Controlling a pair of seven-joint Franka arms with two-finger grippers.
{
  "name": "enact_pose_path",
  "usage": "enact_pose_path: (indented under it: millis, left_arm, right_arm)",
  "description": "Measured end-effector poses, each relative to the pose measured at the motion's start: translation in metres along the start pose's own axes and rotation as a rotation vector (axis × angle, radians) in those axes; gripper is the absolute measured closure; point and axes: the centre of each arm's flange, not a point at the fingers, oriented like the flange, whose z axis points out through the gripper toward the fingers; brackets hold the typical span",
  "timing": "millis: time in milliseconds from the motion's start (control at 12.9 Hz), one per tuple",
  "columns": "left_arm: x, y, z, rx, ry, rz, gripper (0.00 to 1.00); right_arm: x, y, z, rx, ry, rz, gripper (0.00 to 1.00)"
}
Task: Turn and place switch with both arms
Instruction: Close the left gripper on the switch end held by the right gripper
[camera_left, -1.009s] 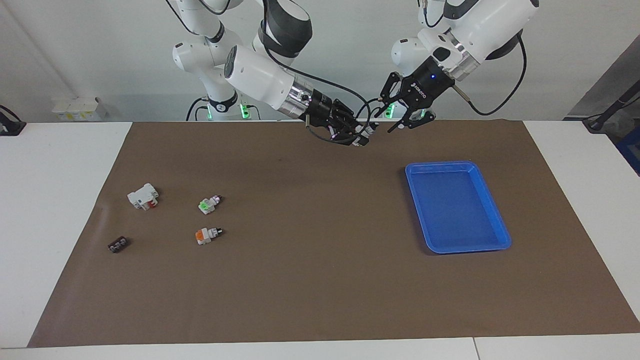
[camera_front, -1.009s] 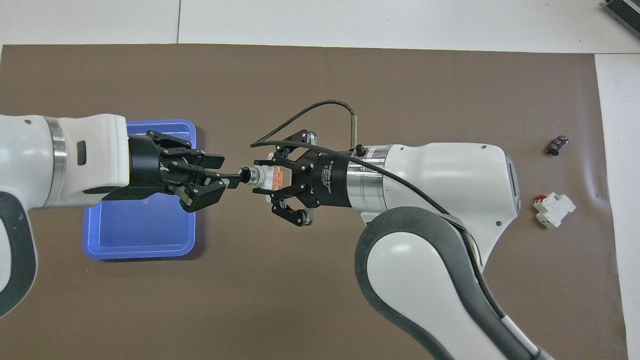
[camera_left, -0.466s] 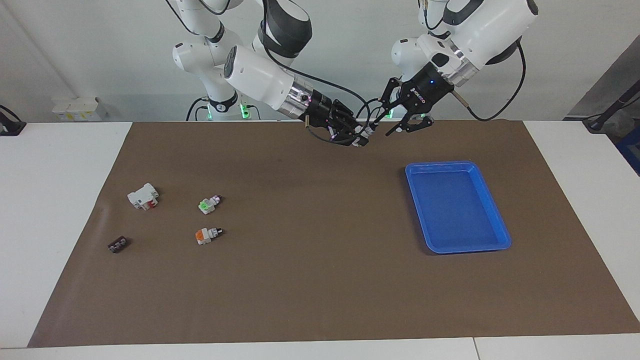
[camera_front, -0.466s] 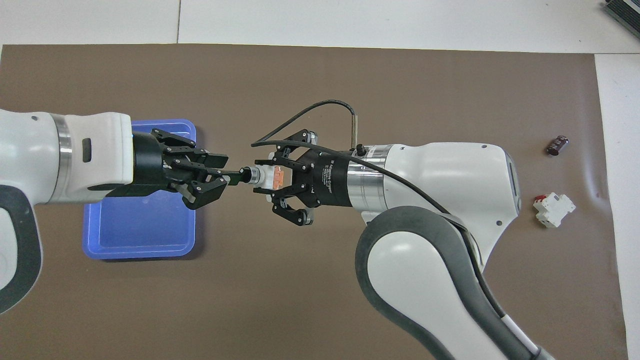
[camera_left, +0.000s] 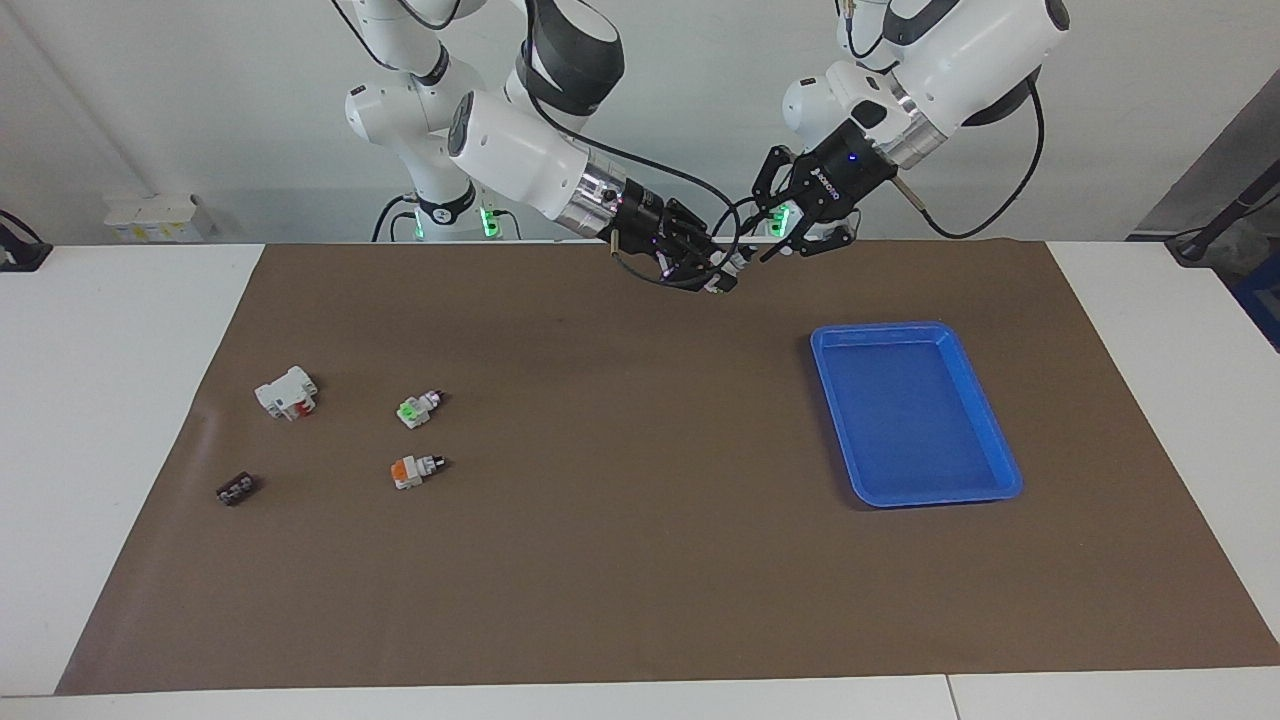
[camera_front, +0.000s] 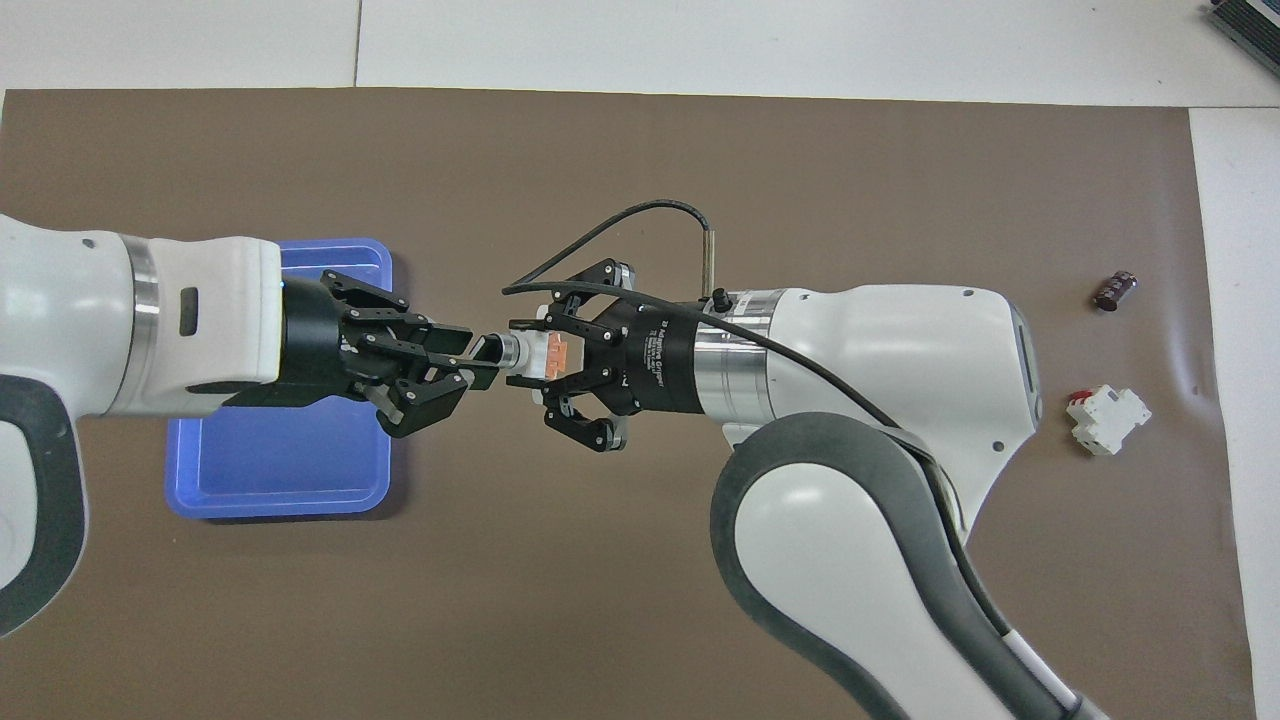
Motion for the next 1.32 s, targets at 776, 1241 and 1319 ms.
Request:
enact_pose_path:
  millis: [776,1241,1319]
  left_arm:
    - [0.0024,0.0043,0.0052,0.003,0.004,0.011,0.66]
    - [0.0032,0.0014,0.0034,0.017,0.020,0.008,0.84]
    - [0.0032,0.0012,0.0034,0.017,0.020,0.008,0.84]
  right_arm:
    - [-0.0001,0.0001,0.0000,-0.001,0.000,0.000,0.58]
    - [-0.0015,0.0003,-0.0016,0.000,-0.002,-0.002,0.58]
    - [-0.0015,0.0003,-0.0016,0.000,-0.002,-0.002,0.58]
